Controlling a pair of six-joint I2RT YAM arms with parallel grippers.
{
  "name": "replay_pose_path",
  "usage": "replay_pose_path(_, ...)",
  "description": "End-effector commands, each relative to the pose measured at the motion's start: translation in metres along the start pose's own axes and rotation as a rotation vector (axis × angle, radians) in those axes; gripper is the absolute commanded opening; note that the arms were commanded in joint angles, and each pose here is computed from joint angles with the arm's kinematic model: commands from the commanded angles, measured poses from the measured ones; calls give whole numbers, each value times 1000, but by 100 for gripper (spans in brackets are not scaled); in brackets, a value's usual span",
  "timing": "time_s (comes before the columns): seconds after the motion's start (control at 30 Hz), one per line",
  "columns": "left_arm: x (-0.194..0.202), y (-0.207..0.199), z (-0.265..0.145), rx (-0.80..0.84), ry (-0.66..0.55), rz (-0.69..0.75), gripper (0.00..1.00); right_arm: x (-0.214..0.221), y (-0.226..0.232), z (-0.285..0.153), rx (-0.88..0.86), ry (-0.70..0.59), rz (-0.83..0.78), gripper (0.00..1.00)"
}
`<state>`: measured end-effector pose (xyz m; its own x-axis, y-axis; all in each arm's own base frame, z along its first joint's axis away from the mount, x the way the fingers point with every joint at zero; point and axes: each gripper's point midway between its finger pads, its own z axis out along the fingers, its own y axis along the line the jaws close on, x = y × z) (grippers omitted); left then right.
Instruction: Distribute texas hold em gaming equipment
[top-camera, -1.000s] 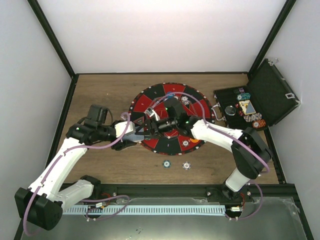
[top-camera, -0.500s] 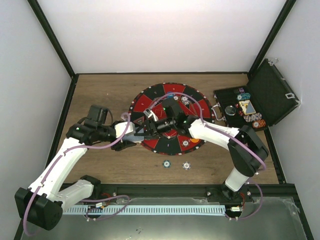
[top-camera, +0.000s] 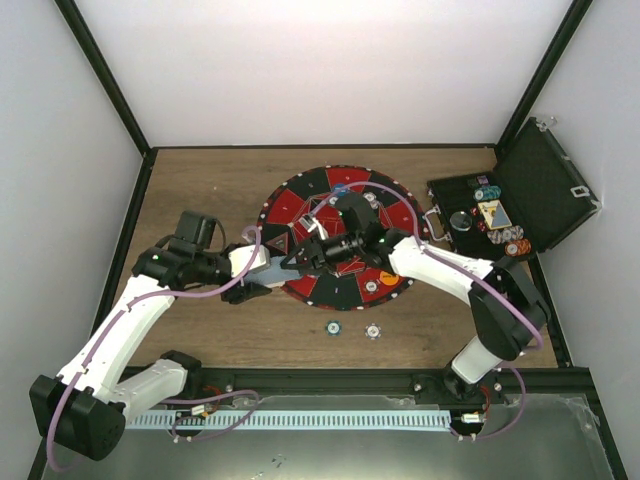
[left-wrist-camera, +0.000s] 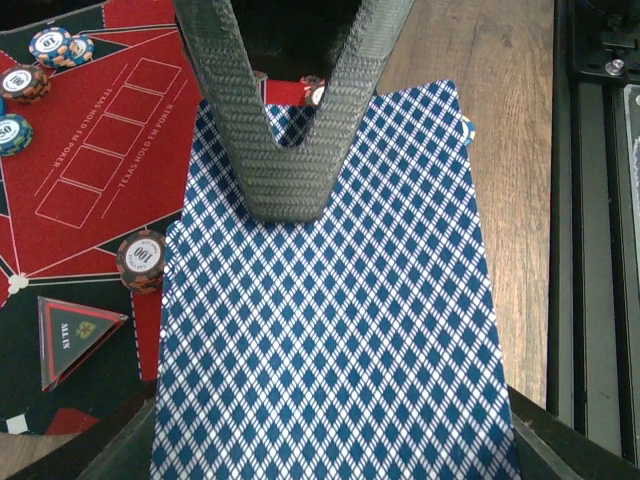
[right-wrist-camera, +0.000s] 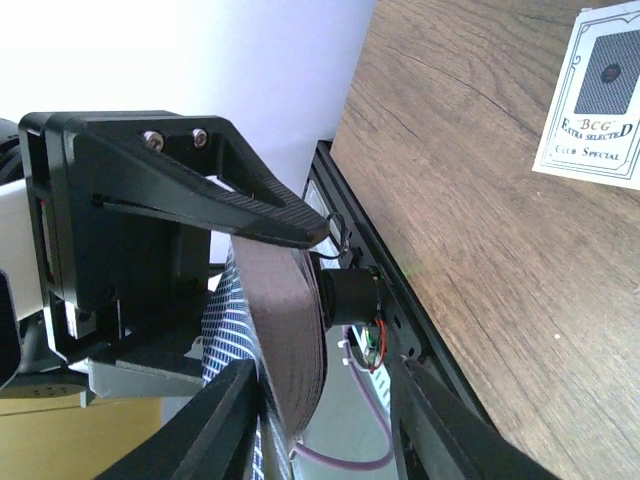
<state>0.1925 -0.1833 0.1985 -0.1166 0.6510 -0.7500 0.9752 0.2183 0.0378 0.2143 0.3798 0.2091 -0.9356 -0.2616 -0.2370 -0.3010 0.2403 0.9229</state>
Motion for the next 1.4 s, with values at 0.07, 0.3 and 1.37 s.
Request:
replay_pose_path(0.07,-19,6,-7,-24,-65,62,4,0,9,-15,17,-27,-1,31)
replay_pose_path(0.3,-16,10,-5,-38,-55,62,4,-3,29,-22,-10,-49,-23,17)
replay_pose_path(1.37,-20,-5,-20,-11,-44,30,4,-96,-64,-88,107,-202,75,1)
